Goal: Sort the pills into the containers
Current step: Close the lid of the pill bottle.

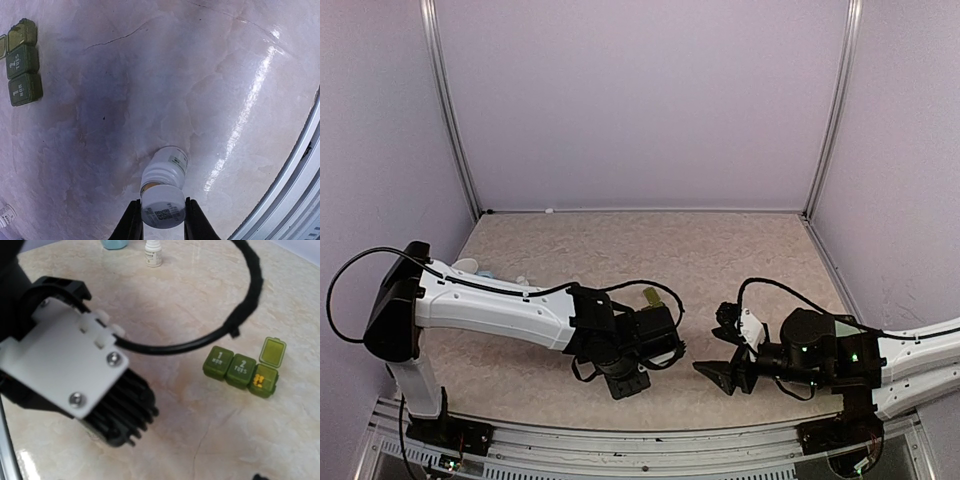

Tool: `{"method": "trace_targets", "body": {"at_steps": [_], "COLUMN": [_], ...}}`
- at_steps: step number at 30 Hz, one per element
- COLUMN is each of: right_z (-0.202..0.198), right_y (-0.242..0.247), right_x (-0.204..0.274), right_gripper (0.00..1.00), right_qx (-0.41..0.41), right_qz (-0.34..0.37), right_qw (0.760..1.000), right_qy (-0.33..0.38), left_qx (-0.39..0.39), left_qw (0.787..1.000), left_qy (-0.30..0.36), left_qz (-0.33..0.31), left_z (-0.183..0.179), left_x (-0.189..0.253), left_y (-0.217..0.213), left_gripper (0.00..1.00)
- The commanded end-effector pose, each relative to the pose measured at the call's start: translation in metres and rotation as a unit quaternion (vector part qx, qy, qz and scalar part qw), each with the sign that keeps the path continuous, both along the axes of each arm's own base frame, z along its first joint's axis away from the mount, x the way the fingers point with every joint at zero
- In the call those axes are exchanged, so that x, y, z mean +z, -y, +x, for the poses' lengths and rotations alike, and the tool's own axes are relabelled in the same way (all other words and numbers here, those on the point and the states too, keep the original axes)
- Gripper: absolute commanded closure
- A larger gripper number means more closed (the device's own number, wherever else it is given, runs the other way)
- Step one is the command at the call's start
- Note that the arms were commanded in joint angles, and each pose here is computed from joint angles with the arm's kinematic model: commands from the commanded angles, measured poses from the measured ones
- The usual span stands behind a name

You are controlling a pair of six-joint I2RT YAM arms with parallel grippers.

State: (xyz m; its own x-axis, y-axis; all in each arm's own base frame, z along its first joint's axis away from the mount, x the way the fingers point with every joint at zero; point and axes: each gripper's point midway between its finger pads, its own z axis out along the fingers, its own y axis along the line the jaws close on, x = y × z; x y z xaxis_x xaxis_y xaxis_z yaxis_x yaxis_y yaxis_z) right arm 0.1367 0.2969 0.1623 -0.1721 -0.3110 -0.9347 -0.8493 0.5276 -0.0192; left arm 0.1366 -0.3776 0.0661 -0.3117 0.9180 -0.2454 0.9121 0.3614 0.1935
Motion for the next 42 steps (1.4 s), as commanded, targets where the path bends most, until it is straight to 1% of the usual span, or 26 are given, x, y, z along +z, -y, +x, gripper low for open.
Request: {"method": "trace_targets", "body": {"at_steps": [1, 4, 9, 14, 28, 32, 35, 42], "right_z": [0.001, 0.001, 0.001, 0.002, 0.002, 0.002, 0.001, 0.002], "right_y": [-0.001, -0.002, -0.001, -0.002, -0.003, -0.004, -0.004, -0.003], "right_x": [0.011, 0.011, 0.011, 0.012, 0.013, 0.014, 0.014, 0.014], "right_gripper": [0.22, 0.22, 0.22, 0.22, 0.21, 0.21, 0.21, 0.21], "right_qx": [0.000, 0.001, 0.001, 0.002, 0.004, 0.005, 0.005, 0.004], "right_qz": [0.013, 0.012, 0.012, 0.011, 0.010, 0.011, 0.011, 0.010], "right_qw": [1.000, 1.000, 1.000, 1.000, 1.000, 1.000, 1.000, 1.000], "right_qy": [0.004, 0.004, 0.004, 0.006, 0.009, 0.009, 0.008, 0.010], "left_qx": [0.000, 0.001, 0.005, 0.008, 0.003, 0.000, 0.001, -0.005], "left_qw": [1.000, 1.000, 1.000, 1.000, 1.000, 1.000, 1.000, 1.000], "left_qy": [0.012, 0.012, 0.020, 0.028, 0.005, -0.003, -0.006, -0.017], "left_qz": [-0.021, -0.007, -0.013, -0.003, -0.001, -0.004, -0.002, 0.001], "left_z": [0.002, 0.003, 0.006, 0.011, 0.008, 0.007, 0.008, 0.004], "left_x": [0.016, 0.009, 0.013, 0.011, 0.001, -0.002, -0.005, -0.008], "left_y": [0.009, 0.004, 0.004, 0.001, 0.000, 0.000, -0.002, -0.002], "left_gripper": [0.77, 0.77, 0.77, 0.77, 0.77, 0.76, 0.74, 0.74]}}
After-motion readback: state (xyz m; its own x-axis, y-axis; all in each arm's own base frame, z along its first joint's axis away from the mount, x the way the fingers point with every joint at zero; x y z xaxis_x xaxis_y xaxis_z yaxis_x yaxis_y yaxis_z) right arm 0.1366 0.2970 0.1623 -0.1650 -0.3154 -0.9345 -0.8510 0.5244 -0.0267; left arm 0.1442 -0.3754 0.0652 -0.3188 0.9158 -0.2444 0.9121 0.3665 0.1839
